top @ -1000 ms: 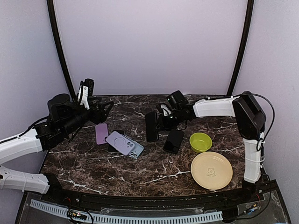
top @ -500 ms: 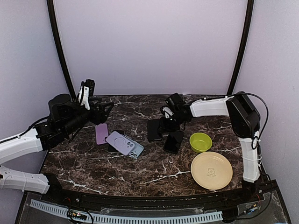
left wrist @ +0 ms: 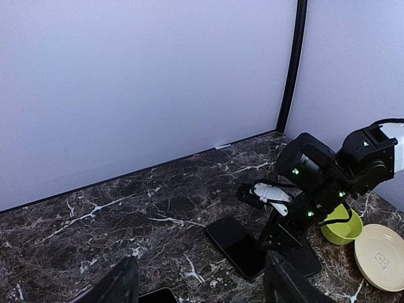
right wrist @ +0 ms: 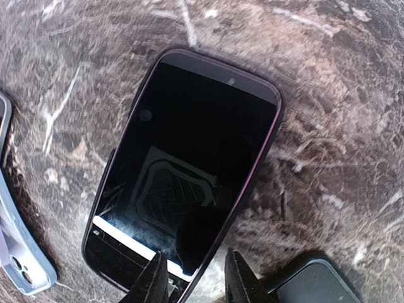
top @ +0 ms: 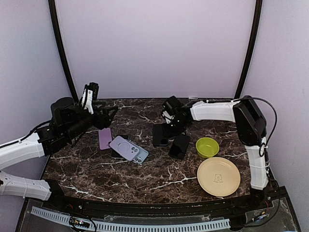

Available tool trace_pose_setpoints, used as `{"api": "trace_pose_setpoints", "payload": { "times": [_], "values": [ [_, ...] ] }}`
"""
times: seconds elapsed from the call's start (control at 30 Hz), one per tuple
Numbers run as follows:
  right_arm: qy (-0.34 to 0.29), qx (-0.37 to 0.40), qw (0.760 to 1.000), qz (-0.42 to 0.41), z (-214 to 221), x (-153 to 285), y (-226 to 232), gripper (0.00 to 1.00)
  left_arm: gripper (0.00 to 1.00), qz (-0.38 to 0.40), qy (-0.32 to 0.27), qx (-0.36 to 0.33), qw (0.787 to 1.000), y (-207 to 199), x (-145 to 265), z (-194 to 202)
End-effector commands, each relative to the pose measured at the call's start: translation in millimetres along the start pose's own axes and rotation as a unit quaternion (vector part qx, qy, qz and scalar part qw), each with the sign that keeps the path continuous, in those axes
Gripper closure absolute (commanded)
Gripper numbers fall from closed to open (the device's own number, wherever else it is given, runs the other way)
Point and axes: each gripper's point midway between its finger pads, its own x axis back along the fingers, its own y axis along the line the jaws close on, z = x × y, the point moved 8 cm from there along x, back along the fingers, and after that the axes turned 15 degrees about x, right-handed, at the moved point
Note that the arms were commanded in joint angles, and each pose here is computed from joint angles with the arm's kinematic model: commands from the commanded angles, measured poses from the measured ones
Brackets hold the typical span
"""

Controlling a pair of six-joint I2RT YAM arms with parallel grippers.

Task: Put the phone into the phone case
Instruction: Place the phone with the phone case at the center of the board.

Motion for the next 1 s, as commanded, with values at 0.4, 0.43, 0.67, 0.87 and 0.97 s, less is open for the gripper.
{"api": "trace_pose_setpoints", "payload": {
  "times": [0.4, 0.43, 0.67, 0.87, 0.97],
  "values": [
    [0.184, 0.093, 0.976, 0.072, 70.7, -46.2, 26.6, 0.81, 0.31, -0.002, -0.015, -0.005, 1.0, -2.5, -1.2, -12.5],
    [0.195, 0.094, 0.974, 0.069, 76.5, -48.3, 26.6, 0.81, 0.31, -0.001, -0.015, -0.004, 1.0, -2.7, -1.3, -12.7],
    [0.253, 0.105, 0.961, 0.044, 123.7, -68.7, 38.4, 0.82, 0.31, -0.005, -0.012, -0.007, 1.0, -0.8, -3.7, -11.5],
    [0.267, 0.105, 0.957, 0.048, 140.8, -75.5, 40.5, 0.84, 0.31, -0.011, -0.011, -0.006, 1.0, 1.4, -4.7, -12.2],
    [0.265, 0.106, 0.957, 0.058, 141.5, -74.0, 38.3, 0.85, 0.31, -0.01, -0.011, -0.006, 1.0, 1.1, -4.0, -12.3]
  ]
}}
